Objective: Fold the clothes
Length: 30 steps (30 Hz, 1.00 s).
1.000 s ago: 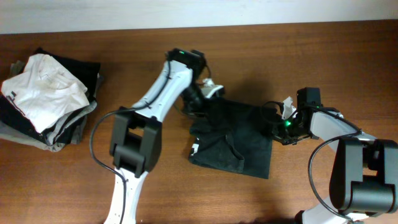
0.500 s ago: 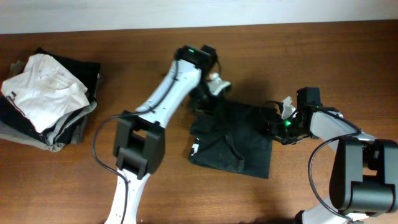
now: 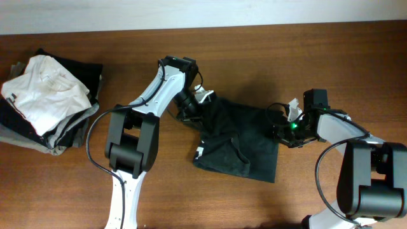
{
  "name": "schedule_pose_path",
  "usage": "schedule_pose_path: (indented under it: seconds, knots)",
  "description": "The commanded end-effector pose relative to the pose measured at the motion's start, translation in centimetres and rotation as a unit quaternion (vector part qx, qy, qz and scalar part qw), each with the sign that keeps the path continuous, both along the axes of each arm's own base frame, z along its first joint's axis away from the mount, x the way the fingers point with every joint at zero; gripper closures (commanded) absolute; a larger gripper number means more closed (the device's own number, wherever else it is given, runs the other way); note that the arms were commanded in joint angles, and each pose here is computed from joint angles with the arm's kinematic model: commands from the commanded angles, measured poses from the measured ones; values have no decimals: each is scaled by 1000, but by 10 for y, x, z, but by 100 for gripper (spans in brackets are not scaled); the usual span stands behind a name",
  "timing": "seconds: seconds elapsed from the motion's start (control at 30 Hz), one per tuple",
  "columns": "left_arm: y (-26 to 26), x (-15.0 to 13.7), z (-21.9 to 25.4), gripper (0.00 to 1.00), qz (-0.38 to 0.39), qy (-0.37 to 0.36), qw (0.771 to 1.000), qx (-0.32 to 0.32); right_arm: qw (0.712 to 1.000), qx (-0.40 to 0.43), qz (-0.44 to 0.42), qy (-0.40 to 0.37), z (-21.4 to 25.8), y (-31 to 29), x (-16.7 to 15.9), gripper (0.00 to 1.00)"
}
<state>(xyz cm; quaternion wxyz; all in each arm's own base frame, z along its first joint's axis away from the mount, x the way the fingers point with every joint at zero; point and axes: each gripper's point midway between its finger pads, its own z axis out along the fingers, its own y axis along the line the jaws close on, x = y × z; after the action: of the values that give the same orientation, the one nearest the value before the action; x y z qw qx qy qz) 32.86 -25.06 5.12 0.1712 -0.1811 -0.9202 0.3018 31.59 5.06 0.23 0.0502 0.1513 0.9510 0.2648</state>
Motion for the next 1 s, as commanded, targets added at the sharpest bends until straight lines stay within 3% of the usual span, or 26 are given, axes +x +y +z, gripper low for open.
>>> schedule_pose_path:
  seconds: [0.0,0.23,0.33,0.37,0.4,0.47,0.5,0.53,0.6,0.87,0.97]
  knots:
    - [-32,7,34,93,18,11,994,-109,996,-49,0,78,-38,-11,-36,71]
    - [-89,25,70,99,0,-53,975,-218,996,-49,0,79,-38,-11,-36,71]
    - [-122,28,64,98,-27,-112,969,-220,996,-49,0,79,-38,-10,-36,71]
    - [-132,23,61,91,-35,-120,969,-212,996,-49,0,79,-38,-10,-36,71]
    - [-139,17,59,75,-41,-120,971,-205,996,-49,0,79,-38,-10,-36,64]
    - [-147,7,57,56,-53,-121,971,-197,996,-49,0,80,-38,-10,-37,58]
    - [-150,3,56,48,-58,-121,972,-193,996,-48,0,81,-38,-10,-38,56]
    - [-150,2,56,46,-59,-119,972,-192,995,-48,0,82,-37,-10,-38,54]
    - [-141,6,57,39,-50,-113,976,-181,995,-47,-1,84,-33,-11,-37,53]
    - [-36,65,80,38,-10,-181,983,-19,1000,-23,18,-3,31,-5,0,46]
    - [-7,59,84,37,-31,-176,983,26,999,-24,14,-18,39,-6,9,48]
